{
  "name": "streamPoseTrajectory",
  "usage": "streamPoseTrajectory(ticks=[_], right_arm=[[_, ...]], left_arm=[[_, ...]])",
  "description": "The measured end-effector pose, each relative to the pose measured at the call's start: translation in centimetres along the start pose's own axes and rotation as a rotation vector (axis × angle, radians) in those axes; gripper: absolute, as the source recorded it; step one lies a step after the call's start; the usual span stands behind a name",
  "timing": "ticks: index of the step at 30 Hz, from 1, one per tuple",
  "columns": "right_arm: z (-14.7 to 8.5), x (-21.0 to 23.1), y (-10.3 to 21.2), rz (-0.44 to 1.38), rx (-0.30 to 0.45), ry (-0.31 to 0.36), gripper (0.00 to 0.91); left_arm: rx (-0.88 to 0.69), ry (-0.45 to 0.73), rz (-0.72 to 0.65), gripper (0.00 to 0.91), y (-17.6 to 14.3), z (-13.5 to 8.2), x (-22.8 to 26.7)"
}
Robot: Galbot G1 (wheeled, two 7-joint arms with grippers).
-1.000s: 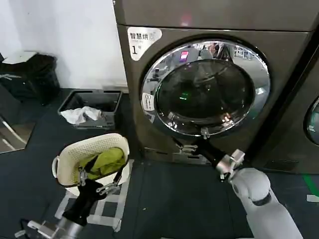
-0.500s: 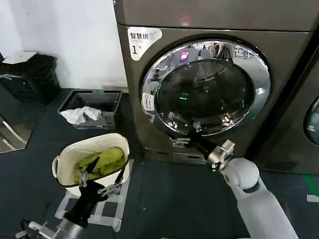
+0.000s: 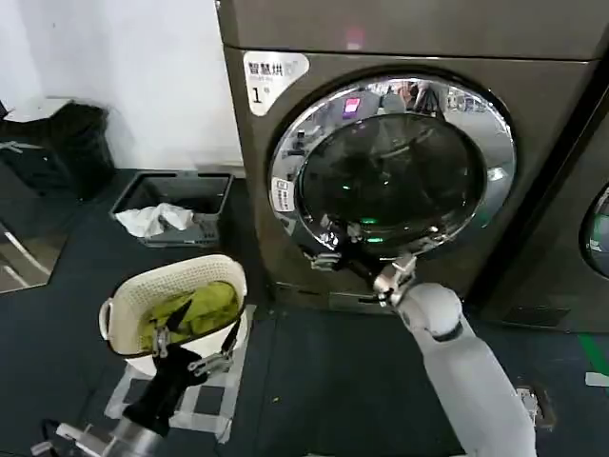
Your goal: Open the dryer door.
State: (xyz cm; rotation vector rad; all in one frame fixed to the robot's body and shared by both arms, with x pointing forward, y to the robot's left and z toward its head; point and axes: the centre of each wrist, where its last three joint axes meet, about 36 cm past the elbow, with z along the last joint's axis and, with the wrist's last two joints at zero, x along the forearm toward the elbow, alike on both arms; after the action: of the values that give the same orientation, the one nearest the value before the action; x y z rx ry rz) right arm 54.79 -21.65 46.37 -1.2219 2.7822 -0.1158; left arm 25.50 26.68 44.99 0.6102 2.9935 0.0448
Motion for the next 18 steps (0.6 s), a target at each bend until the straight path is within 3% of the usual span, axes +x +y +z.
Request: streamPoseTrajectory(ticks=[18], right_arm=[[-1.1,-3.3,-0.9,-0.057,0.024,-0.018,0.907]], left_arm=[[-0.006,0.001,0.002,0.907,0.1,0.0,0.0]])
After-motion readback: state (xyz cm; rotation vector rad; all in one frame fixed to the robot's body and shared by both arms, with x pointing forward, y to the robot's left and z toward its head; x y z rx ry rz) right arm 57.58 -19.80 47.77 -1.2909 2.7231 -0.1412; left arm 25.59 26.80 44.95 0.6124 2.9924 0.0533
